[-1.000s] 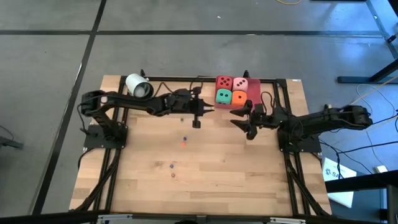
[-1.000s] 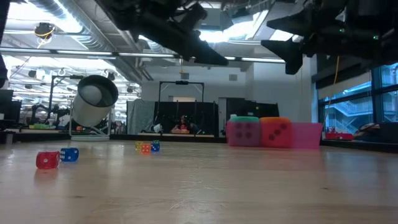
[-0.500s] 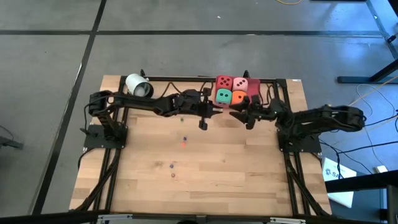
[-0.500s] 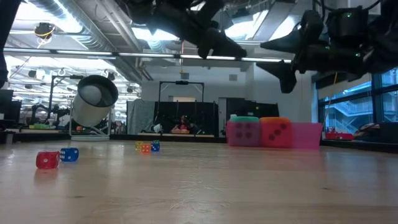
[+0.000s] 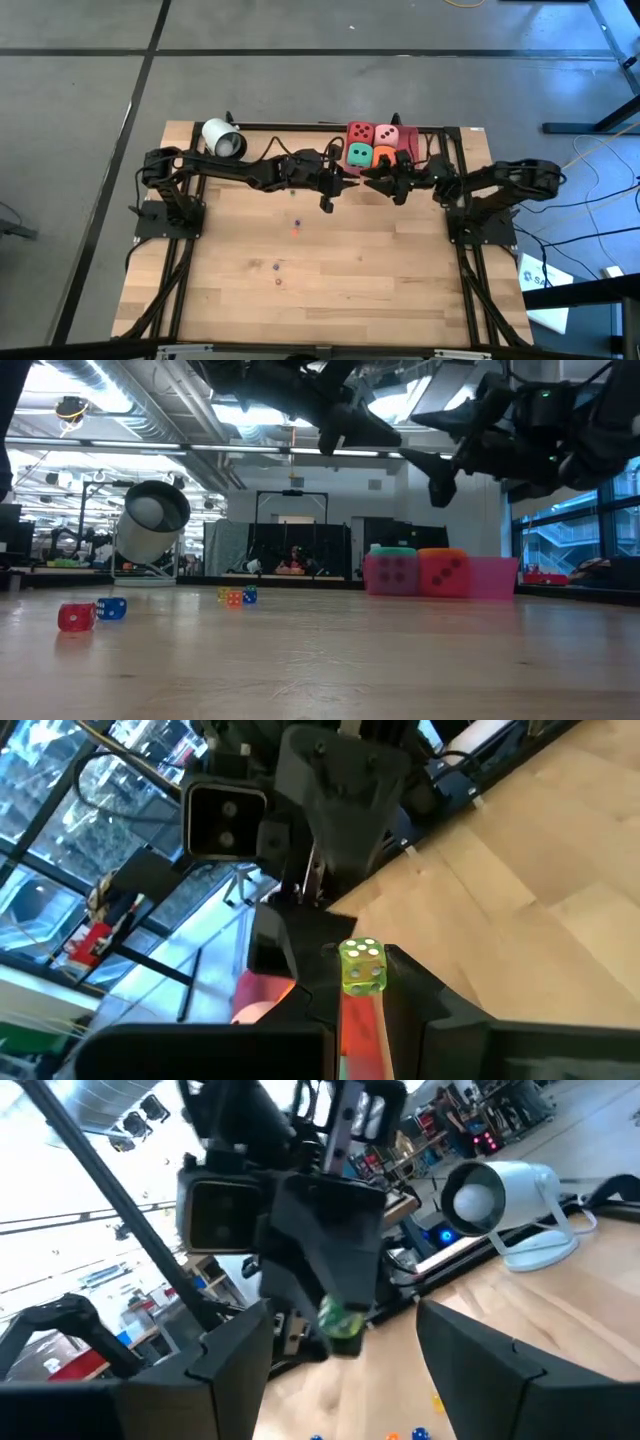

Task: Pick & Place Dice
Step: Put the small light green dice into the red bin

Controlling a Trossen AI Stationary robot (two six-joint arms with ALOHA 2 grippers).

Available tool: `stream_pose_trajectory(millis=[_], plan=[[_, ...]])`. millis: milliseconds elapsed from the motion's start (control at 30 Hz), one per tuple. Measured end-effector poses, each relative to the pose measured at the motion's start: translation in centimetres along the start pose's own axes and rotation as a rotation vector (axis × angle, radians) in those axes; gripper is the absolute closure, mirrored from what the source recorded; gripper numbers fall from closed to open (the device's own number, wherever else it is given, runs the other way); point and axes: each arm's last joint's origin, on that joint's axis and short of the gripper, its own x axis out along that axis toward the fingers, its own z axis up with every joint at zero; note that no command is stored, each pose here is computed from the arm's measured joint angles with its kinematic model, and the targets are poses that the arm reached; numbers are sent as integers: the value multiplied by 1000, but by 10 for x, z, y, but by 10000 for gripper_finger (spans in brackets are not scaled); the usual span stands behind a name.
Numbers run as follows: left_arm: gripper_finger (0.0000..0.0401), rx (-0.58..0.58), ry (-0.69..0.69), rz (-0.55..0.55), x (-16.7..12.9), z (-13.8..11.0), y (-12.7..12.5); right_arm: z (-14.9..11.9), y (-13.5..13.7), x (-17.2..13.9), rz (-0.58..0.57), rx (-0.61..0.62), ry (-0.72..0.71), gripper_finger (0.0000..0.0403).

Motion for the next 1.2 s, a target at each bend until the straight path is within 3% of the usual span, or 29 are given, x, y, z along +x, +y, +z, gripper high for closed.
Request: stream_pose_trajectory(millis=[233,567,1200], plan=[[372,44,54,49,0,0,0,-2,-13,20,23,21,55,156],[372,40,74,23,-1,-2,-3,3,-12,27,91,-15,37,158],[372,118,107,89,-1,2,-4,2,-12,27,87,-5,48,243]])
